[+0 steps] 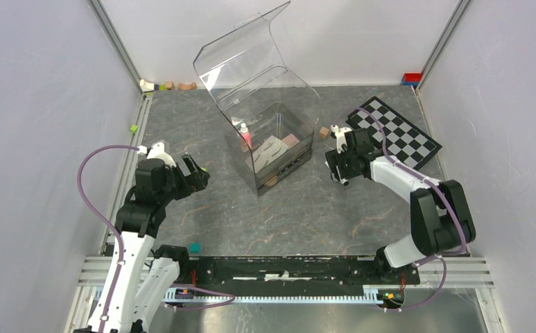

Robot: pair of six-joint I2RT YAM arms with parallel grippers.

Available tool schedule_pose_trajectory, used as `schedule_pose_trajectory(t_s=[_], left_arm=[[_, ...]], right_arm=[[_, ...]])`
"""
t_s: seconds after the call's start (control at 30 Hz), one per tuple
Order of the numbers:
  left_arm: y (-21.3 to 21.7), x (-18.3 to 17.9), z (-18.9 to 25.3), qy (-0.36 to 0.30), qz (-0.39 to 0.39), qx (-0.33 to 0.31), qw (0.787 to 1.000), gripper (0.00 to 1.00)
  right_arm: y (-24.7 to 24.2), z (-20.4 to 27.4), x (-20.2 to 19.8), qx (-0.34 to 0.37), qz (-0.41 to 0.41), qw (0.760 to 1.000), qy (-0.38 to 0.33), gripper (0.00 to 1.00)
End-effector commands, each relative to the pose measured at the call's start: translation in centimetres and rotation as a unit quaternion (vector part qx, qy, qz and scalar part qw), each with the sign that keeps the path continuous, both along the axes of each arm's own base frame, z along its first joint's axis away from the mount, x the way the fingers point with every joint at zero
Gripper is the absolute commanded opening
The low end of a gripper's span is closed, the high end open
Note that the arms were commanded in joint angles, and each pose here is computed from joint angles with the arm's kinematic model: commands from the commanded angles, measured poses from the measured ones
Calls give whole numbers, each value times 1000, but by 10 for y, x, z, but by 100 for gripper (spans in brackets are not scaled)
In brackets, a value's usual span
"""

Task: Organize the makeup
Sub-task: Move the makeup to the center of the board.

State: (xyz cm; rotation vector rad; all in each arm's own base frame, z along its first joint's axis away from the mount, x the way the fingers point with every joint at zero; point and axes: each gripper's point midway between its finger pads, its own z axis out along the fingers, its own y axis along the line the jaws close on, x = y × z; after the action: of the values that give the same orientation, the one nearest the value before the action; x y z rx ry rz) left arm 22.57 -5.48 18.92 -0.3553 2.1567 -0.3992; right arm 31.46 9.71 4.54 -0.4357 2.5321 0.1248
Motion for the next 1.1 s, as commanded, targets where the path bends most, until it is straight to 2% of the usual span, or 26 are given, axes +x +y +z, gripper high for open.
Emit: schedule_pose_trajectory(t_s=[0.0,0.2,0.33,0.6,0.7,0.93,1.07], left_arm=[[-1,5,9,-29,-21,18,999,100],[-1,5,7,-26,-20,19,999,100],[0,5,7,-25,-18,19,999,100],[0,5,7,-24,-18,19,999,100],[0,5,6,-24,-18,20,999,100],[-1,6,6,-22,-20,19,999,100],[0,5,6,-24,-18,18,999,100]], right_arm=[[5,9,27,20,23,999,-16,70],[-4,-7,33,13,20,1000,6,66],[0,-15,24,28,29,999,21,60],[10,-25,-11,64,29,997,31,35],[14,-28,-28,60,40,997,34,29],[35,-23,-84,86,32,996,6,27],[49,-19,-119,130,8,991,-21,26]])
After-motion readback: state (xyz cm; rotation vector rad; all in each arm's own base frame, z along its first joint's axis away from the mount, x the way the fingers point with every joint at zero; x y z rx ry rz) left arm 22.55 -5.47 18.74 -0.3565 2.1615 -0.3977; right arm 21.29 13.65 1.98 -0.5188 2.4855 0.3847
